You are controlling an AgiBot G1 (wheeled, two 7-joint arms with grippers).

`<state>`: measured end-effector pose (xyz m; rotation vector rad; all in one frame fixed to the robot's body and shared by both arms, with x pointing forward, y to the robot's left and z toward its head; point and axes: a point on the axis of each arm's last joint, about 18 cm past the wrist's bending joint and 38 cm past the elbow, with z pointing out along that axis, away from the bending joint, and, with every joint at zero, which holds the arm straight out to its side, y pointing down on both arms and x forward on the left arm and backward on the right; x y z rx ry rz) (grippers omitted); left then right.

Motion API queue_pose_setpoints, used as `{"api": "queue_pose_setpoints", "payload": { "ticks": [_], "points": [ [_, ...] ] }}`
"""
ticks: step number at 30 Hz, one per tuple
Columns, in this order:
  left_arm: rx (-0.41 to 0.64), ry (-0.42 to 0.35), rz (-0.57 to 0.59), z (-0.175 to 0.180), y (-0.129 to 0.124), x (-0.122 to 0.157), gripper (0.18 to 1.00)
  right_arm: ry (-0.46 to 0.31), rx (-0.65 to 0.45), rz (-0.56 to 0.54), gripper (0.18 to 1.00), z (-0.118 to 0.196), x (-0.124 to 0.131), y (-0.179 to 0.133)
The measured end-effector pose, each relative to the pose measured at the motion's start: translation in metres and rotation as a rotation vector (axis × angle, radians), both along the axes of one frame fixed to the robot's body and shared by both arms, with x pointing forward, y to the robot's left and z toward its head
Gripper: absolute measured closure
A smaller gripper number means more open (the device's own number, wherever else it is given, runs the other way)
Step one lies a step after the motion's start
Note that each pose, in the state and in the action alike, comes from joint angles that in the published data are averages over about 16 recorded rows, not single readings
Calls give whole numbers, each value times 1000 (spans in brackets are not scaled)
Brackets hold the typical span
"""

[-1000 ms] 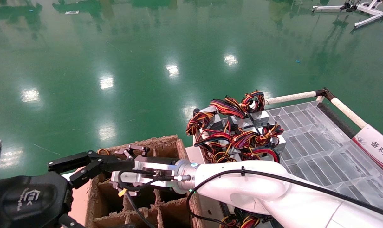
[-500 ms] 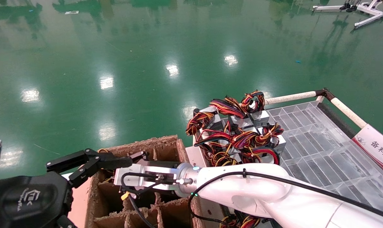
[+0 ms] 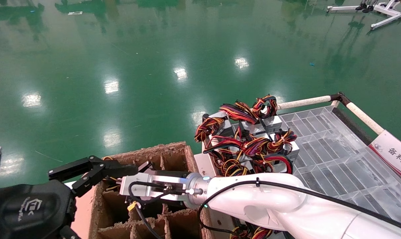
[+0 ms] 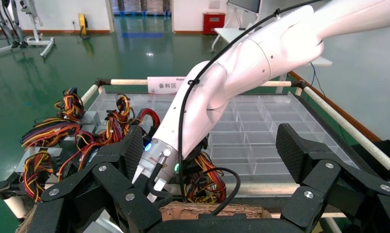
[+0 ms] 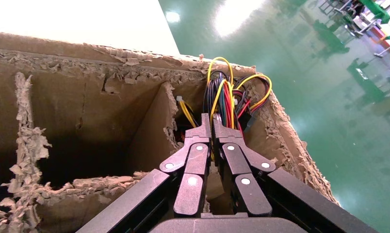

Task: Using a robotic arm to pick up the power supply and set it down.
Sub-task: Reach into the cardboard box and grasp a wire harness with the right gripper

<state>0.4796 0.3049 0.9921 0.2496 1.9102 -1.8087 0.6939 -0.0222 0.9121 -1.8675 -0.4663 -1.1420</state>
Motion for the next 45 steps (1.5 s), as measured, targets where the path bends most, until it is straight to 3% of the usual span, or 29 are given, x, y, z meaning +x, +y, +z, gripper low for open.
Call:
{"api": "queue_pose_setpoints", "payload": {
  "ticks": [22, 35, 45],
  "points": [
    [0, 0, 0, 0, 0, 0, 184, -72, 30, 2, 988, 20, 2, 0],
    [0, 0, 0, 0, 0, 0, 184, -29, 60, -16, 985, 12, 6, -4],
    [0, 0, 1, 0, 0, 0, 184, -17, 65, -19, 934, 9, 6, -5]
  ]
}}
